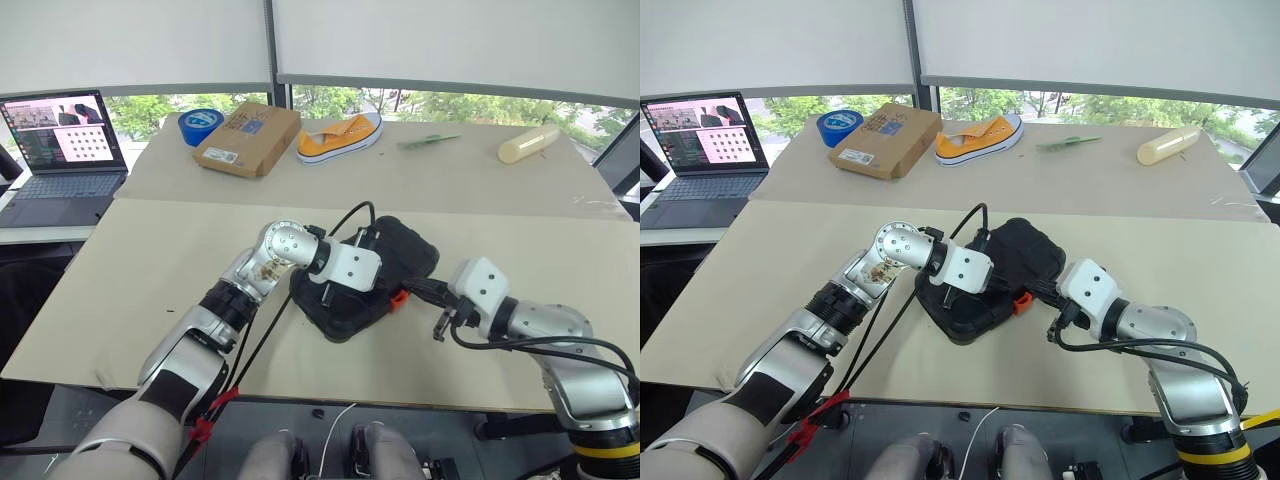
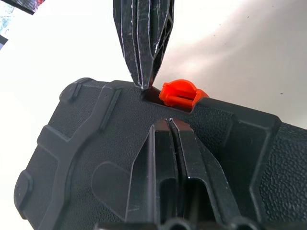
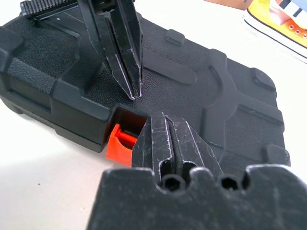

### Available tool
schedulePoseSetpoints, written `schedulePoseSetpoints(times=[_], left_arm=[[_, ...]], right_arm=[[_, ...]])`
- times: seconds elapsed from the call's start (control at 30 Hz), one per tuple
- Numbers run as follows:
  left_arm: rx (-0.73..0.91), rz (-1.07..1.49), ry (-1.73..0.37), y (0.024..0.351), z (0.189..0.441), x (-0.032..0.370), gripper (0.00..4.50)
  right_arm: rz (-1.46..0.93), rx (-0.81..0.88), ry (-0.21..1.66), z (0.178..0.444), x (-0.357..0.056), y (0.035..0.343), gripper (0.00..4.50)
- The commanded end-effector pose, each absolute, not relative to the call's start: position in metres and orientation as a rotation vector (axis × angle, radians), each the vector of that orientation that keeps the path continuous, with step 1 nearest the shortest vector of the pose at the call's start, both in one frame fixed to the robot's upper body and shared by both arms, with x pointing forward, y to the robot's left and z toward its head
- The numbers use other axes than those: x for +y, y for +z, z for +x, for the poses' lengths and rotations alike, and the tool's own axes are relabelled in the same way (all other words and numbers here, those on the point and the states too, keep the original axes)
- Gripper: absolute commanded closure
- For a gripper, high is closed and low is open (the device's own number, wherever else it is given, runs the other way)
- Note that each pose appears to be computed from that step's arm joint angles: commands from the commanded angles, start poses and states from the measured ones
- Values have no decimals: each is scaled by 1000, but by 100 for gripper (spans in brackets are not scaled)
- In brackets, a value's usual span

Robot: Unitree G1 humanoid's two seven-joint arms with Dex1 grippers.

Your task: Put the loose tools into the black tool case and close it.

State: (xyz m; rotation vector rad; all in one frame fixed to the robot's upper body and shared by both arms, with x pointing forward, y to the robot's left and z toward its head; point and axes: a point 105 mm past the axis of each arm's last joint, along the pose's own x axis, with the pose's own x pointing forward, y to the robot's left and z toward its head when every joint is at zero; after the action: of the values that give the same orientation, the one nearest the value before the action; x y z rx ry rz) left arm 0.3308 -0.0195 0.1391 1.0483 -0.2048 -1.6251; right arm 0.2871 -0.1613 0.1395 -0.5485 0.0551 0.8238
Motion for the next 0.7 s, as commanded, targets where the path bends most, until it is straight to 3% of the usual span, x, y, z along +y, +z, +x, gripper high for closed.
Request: schedulePoseSetpoints(times=[0.03, 0.1, 0.2, 0.33, 0.53, 0.57, 0.7], left_arm=[[11, 1062, -1624, 96, 335, 4, 439], [44, 967, -1579, 106, 341, 13, 439], [115, 771, -1508, 129, 347, 46, 371], [188, 624, -1457, 151, 330, 99, 236], [388, 454, -1394, 172, 277, 172, 19], [392, 440, -1339, 177, 273, 185, 0], [390, 388, -1186, 186, 259, 214, 0]], right_arm=[[-567, 30, 840, 285, -166, 150, 450], [-523, 51, 866, 278, -174, 156, 450], [-452, 107, 959, 263, -188, 166, 373], [-382, 189, 1058, 245, -206, 177, 245], [-315, 281, 1119, 233, -230, 191, 28], [-301, 260, 1099, 236, -234, 197, 3], [-232, 197, 1051, 245, -240, 213, 3]])
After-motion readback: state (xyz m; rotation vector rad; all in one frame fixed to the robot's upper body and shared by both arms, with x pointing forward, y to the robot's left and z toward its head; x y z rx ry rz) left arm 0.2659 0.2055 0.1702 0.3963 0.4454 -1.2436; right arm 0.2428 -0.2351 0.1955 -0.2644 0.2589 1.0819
